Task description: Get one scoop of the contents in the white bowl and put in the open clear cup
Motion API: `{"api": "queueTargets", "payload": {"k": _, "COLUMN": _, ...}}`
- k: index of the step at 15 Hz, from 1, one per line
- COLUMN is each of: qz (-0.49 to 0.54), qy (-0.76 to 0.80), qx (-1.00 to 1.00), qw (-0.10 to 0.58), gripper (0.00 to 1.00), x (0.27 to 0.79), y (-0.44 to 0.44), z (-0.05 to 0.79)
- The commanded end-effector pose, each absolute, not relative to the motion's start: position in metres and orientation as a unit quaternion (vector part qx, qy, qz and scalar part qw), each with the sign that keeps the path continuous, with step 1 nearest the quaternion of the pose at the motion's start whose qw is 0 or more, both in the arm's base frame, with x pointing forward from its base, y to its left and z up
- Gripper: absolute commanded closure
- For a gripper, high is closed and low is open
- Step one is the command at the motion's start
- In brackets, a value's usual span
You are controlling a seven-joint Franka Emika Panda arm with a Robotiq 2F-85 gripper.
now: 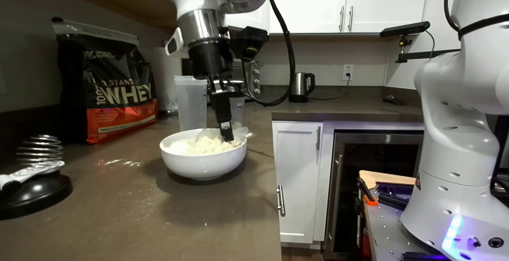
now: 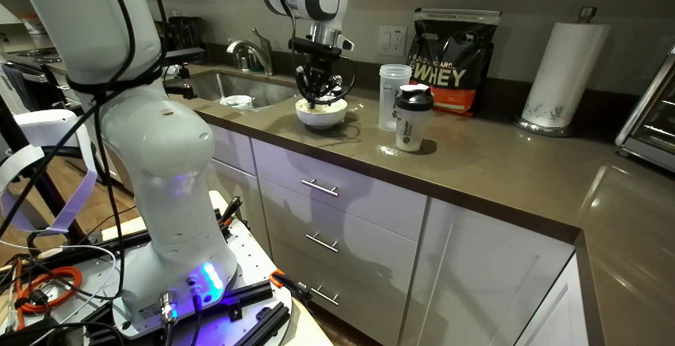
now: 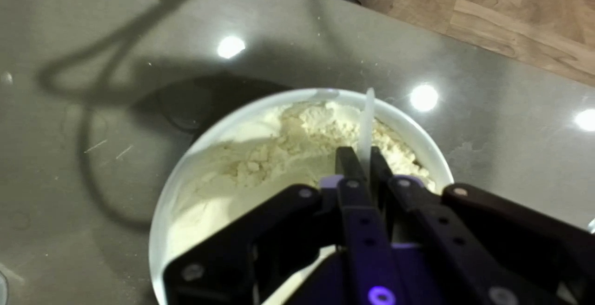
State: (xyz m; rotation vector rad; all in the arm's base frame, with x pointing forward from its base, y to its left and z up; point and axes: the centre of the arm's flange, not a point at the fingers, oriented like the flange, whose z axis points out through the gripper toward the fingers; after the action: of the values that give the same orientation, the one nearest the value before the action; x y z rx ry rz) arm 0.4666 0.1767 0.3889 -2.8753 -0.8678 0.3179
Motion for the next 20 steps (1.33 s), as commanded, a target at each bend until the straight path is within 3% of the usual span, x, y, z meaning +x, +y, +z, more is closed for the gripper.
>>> {"api": "queueTargets", "payload": {"k": 1, "qz": 0.118, "qy": -0.297, "qx": -0.944, "qw": 0.078, "gripper": 0.98, "x": 0.469, "y": 0.179, "z": 0.39}}
{"api": "queueTargets", "payload": {"k": 20, "qz": 0.107, "qy": -0.252, "qx": -0.956, "qw": 0.107, "gripper": 0.98, "x": 0.486, "y": 0.15, "z": 0.405}}
